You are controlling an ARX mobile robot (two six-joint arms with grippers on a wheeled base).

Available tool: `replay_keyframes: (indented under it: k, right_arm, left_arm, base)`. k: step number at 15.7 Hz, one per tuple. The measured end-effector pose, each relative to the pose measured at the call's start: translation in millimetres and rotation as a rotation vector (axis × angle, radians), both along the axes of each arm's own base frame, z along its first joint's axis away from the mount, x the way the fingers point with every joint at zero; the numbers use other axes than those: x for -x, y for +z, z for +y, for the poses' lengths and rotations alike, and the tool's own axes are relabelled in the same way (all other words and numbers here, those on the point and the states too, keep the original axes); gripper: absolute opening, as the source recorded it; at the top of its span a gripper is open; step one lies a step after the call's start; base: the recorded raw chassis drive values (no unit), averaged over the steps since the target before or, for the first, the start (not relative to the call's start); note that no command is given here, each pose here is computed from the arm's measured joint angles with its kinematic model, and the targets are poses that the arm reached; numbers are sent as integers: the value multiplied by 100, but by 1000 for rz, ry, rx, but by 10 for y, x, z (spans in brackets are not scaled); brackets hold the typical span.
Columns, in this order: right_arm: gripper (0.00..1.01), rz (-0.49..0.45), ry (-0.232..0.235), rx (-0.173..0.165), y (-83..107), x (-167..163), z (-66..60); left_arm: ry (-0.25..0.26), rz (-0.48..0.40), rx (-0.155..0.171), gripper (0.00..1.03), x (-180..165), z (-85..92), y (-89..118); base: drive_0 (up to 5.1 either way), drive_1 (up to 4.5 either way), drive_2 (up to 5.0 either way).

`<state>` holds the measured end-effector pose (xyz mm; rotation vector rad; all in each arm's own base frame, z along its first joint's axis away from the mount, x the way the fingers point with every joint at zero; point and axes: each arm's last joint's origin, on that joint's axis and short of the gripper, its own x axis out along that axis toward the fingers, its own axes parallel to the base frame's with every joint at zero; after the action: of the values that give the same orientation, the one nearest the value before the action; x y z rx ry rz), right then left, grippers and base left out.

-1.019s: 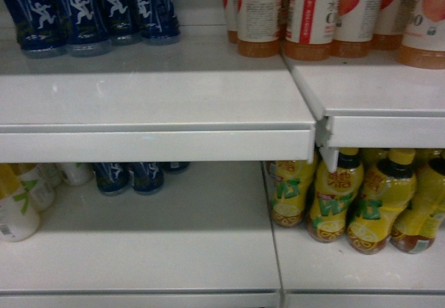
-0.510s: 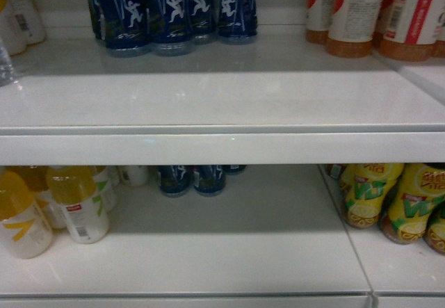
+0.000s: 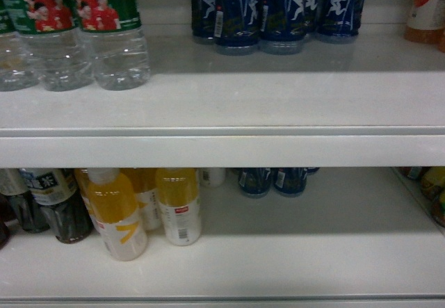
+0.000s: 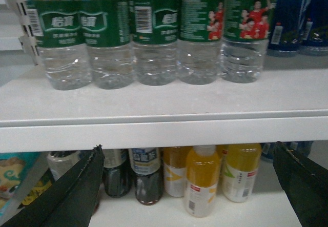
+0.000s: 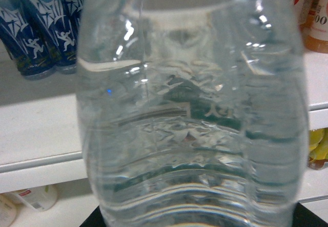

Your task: Move water from second to third shelf

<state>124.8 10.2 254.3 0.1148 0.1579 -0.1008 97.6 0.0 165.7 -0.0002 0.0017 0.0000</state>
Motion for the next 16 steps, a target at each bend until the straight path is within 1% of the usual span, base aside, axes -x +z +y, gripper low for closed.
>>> replay_keyframes:
  k: [16]
  right_arm:
    - [42, -2, 0, 0, 1, 2, 0]
  left_arm:
    - [0, 0, 0, 98, 0, 0, 0]
  base:
    - [-496, 240, 240]
